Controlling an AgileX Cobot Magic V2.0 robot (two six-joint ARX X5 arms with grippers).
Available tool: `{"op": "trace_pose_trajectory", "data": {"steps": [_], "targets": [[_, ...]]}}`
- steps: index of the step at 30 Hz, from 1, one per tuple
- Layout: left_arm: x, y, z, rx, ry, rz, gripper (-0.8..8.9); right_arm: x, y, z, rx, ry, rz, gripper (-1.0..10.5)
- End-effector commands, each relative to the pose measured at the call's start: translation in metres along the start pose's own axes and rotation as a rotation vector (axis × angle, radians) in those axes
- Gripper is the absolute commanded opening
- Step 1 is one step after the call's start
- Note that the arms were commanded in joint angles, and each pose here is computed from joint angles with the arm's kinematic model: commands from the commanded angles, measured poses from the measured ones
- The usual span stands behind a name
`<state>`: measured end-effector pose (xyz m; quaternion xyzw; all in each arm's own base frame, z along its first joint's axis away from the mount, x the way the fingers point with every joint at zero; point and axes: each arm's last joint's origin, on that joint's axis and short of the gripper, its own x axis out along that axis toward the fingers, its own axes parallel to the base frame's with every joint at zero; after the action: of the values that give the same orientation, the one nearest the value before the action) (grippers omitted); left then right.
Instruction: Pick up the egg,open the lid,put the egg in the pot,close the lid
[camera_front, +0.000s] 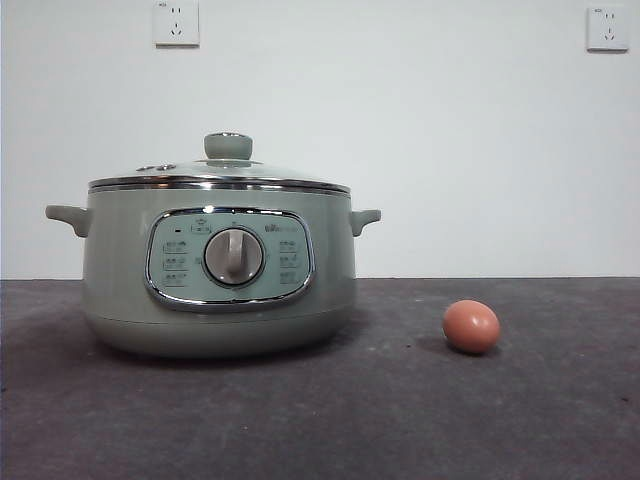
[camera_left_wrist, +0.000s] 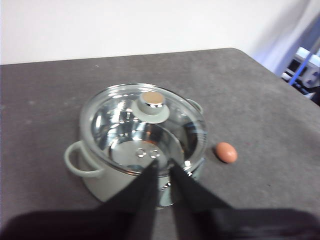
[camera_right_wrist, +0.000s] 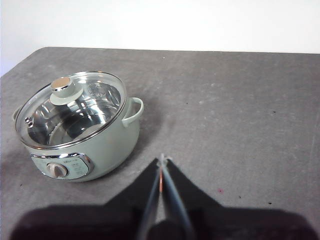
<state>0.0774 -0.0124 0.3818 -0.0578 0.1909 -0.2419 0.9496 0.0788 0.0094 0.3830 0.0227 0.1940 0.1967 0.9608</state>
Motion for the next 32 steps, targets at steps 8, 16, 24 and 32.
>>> {"op": "trace_pose_trajectory", "data": {"steps": [8,16,24,32], "targets": [[0.004,0.002,0.001,0.003,0.015,-0.026,6.57,0.002,-0.001,0.000,0.009,0.026,0.007,6.4],[0.006,0.003,0.003,0.003,0.016,-0.026,6.57,0.006,-0.002,0.002,0.018,0.041,0.042,6.3],[0.026,0.010,0.018,0.019,0.015,-0.056,6.57,0.015,-0.005,0.004,0.039,0.071,0.063,6.3],[0.078,0.020,0.052,0.052,0.107,-0.133,6.57,0.031,-0.012,0.007,0.068,0.124,0.078,6.3]]}}
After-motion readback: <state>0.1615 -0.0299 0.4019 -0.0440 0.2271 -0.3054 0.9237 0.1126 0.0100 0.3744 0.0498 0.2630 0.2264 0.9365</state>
